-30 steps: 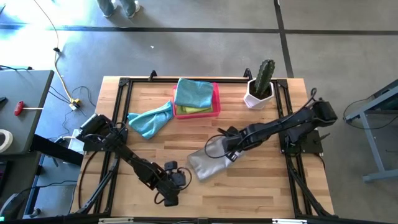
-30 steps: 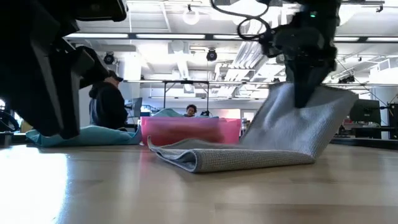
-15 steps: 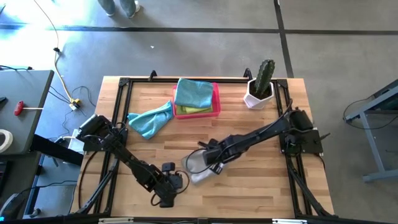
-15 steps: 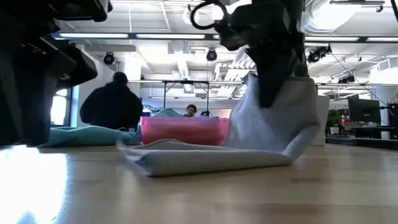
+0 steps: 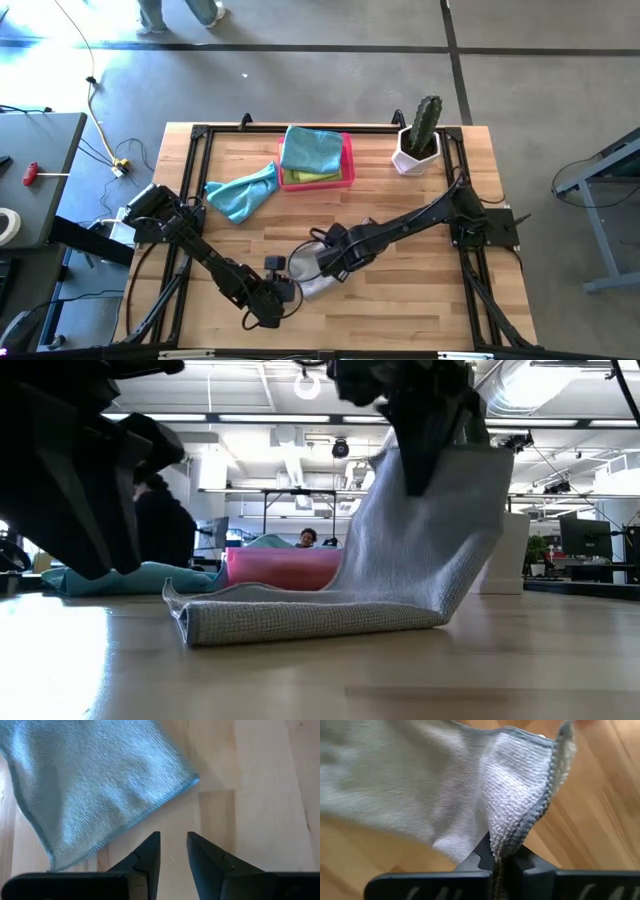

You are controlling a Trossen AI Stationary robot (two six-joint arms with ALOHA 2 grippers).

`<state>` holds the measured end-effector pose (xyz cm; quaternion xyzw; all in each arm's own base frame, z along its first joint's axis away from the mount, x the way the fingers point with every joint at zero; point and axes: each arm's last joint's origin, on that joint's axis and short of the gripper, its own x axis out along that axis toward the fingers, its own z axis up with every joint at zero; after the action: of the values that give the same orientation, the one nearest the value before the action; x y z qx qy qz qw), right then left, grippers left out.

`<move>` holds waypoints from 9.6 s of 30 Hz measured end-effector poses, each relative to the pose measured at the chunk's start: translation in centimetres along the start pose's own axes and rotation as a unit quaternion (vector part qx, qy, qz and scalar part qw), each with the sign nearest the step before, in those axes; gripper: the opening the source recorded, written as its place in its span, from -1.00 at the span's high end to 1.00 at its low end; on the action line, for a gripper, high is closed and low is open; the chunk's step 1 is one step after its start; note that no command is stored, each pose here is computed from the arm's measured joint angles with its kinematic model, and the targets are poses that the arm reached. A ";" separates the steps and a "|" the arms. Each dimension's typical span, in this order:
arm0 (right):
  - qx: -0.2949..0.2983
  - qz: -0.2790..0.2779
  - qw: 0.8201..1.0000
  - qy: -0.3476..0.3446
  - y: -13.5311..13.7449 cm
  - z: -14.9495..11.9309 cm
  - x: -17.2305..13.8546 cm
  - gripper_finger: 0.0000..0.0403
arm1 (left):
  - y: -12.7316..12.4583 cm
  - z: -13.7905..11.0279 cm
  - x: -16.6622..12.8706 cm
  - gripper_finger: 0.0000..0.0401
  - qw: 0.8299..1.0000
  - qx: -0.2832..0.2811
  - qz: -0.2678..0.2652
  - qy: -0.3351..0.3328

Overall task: Fold microfiber towels
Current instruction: Fold the gray microfiber cloth, then stack the folded gray microfiber cloth on top of the folded blue microfiber cloth

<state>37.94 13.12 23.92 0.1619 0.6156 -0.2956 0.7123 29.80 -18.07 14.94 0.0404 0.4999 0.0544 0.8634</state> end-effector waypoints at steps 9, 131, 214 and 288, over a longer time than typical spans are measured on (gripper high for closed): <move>0.003 0.007 1.000 0.025 2.0 0.4 2.9 1.00 | -0.9 -0.5 -0.4 0.57 1.000 0.015 -0.008 -0.002; -0.288 -0.043 0.912 -0.290 14.1 -1.8 3.5 0.39 | -3.7 -4.1 -6.9 0.57 0.994 -0.100 0.014 -0.036; -0.228 0.032 0.953 -0.197 8.4 -8.6 8.9 0.39 | 6.7 -1.4 3.8 0.57 0.995 0.038 -0.044 -0.075; 0.148 0.424 0.888 -0.099 -5.3 -6.5 14.1 0.00 | 8.0 -0.1 7.6 0.57 0.979 -0.143 0.012 -0.146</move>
<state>30.56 9.78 9.66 0.4814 0.3639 -0.0676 0.7945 33.10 -9.10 9.34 -0.0699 0.3545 0.1297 0.9234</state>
